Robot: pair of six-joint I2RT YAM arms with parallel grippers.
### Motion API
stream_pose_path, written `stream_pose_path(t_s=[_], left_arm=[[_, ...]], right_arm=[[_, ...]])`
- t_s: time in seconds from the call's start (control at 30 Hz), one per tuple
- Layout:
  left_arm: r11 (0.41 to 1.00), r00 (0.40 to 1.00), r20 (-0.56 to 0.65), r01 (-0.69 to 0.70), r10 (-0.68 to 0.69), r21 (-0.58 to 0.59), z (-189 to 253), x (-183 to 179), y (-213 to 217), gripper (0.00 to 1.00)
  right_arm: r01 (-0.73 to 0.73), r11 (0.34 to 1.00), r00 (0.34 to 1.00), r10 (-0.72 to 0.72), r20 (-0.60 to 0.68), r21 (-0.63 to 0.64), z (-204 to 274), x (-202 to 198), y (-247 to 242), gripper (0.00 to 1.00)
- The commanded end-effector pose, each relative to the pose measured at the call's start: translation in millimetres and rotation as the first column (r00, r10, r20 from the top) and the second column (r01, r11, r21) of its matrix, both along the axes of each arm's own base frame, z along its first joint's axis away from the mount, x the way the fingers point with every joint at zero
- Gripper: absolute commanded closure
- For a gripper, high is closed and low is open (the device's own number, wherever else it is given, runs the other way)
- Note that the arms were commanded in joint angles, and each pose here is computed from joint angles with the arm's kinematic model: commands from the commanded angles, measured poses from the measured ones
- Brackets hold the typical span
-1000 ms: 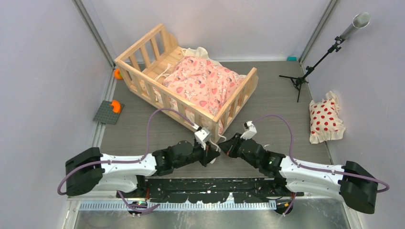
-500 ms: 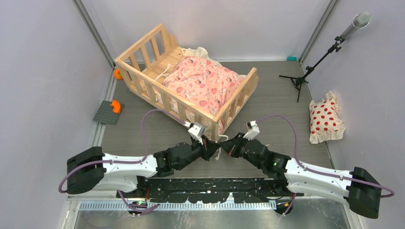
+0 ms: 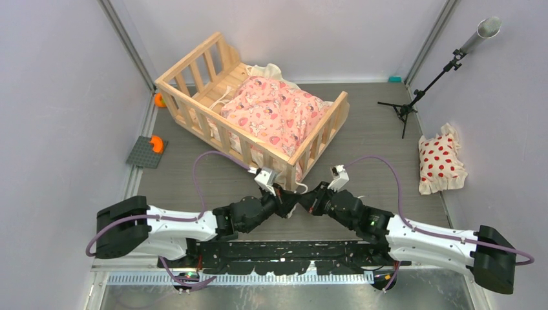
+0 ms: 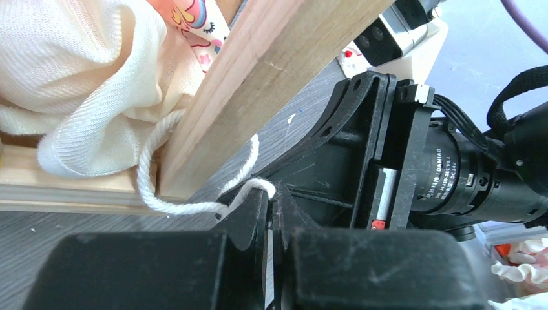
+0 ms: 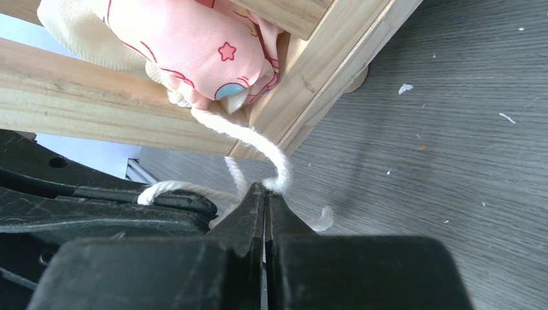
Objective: Set up the pet bed
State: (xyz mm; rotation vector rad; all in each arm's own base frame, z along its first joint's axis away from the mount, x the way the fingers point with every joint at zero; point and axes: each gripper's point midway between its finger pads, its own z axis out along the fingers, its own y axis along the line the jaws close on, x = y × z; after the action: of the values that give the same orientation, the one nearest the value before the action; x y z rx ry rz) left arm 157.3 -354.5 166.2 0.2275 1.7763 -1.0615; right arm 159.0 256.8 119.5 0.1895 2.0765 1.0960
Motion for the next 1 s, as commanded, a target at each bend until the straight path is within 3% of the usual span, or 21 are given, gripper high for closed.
stream_pose_path(t_s=[0.0,0.2,0.97], left_arm=[[0.983,1.000,-0.018,0.008,-0.011,-0.183,43,-4,-4,1.00],[0.973,0.999,-0.047,-0.018,0.008,-0.231,49,-6,5,1.00],[0.905,0.988,0.055,-0.110,0.146,-0.410,98,10,8,1.00]], right_arm=[[0.005,0.998,1.000,-0.003,0.029,-0.069,-8,1,-7,0.99],[-0.009,0.996,0.999,0.012,0.039,-0.085,-8,1,-4,0.99],[-0.048,0.997,0.998,0.052,0.046,-0.068,-8,-6,-3,0.98]])
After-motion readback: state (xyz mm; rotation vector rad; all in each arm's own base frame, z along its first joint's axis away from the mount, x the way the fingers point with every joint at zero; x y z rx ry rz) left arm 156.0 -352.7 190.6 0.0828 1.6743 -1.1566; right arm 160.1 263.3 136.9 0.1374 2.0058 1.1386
